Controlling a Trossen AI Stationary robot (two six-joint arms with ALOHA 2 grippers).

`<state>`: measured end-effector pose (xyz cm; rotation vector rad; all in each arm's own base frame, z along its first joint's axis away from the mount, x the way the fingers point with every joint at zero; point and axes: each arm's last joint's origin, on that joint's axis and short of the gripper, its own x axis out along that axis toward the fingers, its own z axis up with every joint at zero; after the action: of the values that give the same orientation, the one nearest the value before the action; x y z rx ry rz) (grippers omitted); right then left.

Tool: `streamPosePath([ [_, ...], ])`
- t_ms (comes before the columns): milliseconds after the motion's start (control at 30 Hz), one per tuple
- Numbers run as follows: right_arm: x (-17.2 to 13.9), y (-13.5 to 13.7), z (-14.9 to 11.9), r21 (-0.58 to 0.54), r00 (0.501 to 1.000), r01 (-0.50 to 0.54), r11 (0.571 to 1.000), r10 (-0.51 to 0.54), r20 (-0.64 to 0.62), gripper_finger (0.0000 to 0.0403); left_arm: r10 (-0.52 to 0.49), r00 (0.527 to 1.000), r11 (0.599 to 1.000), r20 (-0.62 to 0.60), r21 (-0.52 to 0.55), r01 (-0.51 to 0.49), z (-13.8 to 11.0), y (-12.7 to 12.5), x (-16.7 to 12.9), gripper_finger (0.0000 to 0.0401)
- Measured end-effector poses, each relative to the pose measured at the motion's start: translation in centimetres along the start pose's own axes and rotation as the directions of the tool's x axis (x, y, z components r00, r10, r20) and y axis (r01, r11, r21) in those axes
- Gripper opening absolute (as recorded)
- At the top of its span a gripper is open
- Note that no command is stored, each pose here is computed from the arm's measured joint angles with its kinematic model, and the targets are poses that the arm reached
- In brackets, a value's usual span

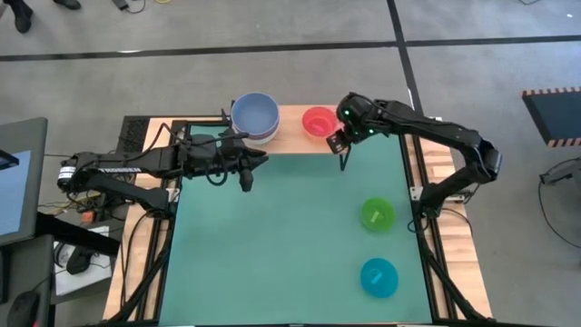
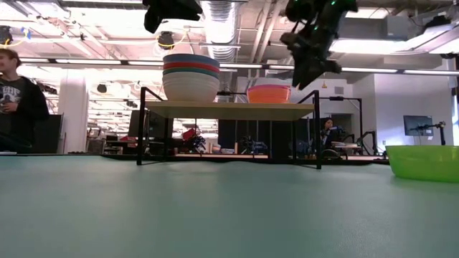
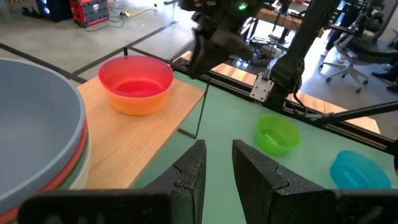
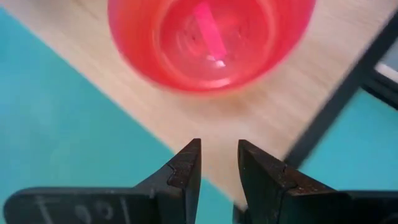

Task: Place and stack bowls onto a shelf
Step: Stack the small light green bowl on the small pink bowl on the shelf

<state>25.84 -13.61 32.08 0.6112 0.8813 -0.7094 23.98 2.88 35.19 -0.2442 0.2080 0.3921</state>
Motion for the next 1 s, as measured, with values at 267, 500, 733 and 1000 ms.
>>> streamPosePath([
  [267, -3.8, 1.7, -3.8, -0.025, 1.0, 0.009, 1.0, -0.01, -0.027, 0.013, 0.063, 0.998, 0.998, 0.017, -0.002, -0.063, 0.0, 0.2, 0.0, 0.0065],
  [500, -2.8, 0.4, -9.5, 0.041, 0.99, 0.045, 0.998, -0.039, -0.132, 0.013, 0.078, 0.997, 0.996, 0.022, -0.045, -0.077, 0.1, 0.2, 0.0, 0.0065],
  [733, -2.0, -1.3, -15.4, 0.079, 0.957, 0.05, 0.996, -0.025, -0.29, 0.013, 0.064, 0.998, 0.991, 0.003, -0.115, -0.063, -0.2, 0.1, 0.5, 0.0064],
  [1000, -0.1, -3.5, -19.6, 0.074, 0.907, 0.149, 0.986, -0.106, -0.408, 0.013, -0.011, 0.996, 0.984, -0.09, -0.18, -0.006, -1.8, -1.0, 2.3, 0.0064],
])
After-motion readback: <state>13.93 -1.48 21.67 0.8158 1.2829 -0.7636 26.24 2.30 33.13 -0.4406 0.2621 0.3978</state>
